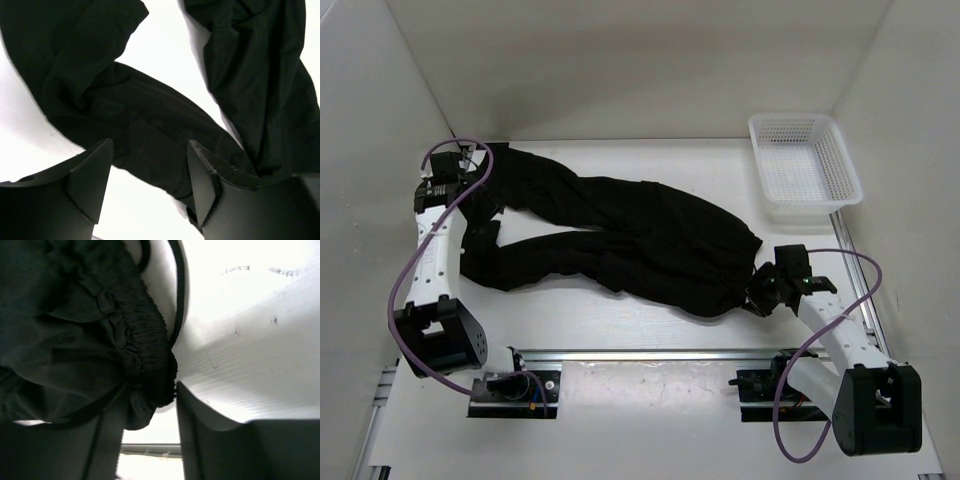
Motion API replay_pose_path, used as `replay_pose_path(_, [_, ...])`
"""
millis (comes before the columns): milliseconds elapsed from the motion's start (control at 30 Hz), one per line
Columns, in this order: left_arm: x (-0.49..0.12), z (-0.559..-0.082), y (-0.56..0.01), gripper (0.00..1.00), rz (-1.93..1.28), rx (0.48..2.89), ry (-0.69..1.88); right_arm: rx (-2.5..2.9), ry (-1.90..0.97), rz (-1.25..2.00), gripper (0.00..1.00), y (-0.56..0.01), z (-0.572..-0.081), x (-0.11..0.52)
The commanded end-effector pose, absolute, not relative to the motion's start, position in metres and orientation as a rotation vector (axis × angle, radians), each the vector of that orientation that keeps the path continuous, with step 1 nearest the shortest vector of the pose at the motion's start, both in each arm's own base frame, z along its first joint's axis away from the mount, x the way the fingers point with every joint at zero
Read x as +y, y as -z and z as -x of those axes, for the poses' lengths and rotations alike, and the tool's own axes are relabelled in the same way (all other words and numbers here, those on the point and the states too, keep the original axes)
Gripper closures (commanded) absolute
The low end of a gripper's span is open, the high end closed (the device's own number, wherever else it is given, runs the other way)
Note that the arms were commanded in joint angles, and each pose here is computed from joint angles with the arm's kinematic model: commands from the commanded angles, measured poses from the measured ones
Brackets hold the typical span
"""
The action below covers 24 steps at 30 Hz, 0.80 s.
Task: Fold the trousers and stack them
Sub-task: Flatten the trousers out
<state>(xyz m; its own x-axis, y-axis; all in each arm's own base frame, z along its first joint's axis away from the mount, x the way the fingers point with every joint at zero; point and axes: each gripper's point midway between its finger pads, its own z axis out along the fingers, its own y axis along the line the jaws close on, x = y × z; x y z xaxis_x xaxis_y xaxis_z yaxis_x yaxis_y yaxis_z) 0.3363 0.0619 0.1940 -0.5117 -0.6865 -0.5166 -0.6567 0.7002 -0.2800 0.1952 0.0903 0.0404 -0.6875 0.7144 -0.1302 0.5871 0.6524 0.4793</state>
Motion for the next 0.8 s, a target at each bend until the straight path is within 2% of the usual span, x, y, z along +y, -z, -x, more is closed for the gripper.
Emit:
replay_pose_path(0, [0.056, -0.351, -0.203, 0.27, 0.962, 2.294, 0.115, 2.618, -0.468, -0.873, 0.48, -0.051, -0.198, 0.080])
replay_pose_path(67, [0.050, -0.354, -0.203, 0.26, 0.946, 2.307, 0.141, 2.618, -0.419, -0.846, 0.48, -0.054, -0.201, 0.074])
replay_pose_path(233, [0.040, -0.351, -0.209, 0.26, 0.898, 2.300, 0.163, 2.577, -0.461, -0.864, 0.59, -0.054, -0.207, 0.078])
replay_pose_path(400, [0.035, -0.347, -0.214, 0.26, 0.858, 2.301, 0.194, 2.542, -0.476, -0.910, 0.63, -0.046, -0.209, 0.078])
replay_pose_path(433, [0.035, -0.346, -0.217, 0.26, 0.854, 2.292, 0.196, 2.539, -0.464, -0.912, 0.72, -0.046, -0.209, 0.076])
replay_pose_path(567, [0.031, -0.345, -0.228, 0.26, 0.823, 2.271, 0.223, 2.514, -0.440, -0.912, 0.98, -0.047, -0.209, 0.072])
replay_pose_path(767, [0.034, -0.336, -0.220, 0.30, 0.815, 2.305, 0.181, 2.481, -0.373, -0.922, 1.00, -0.047, -0.203, 0.061])
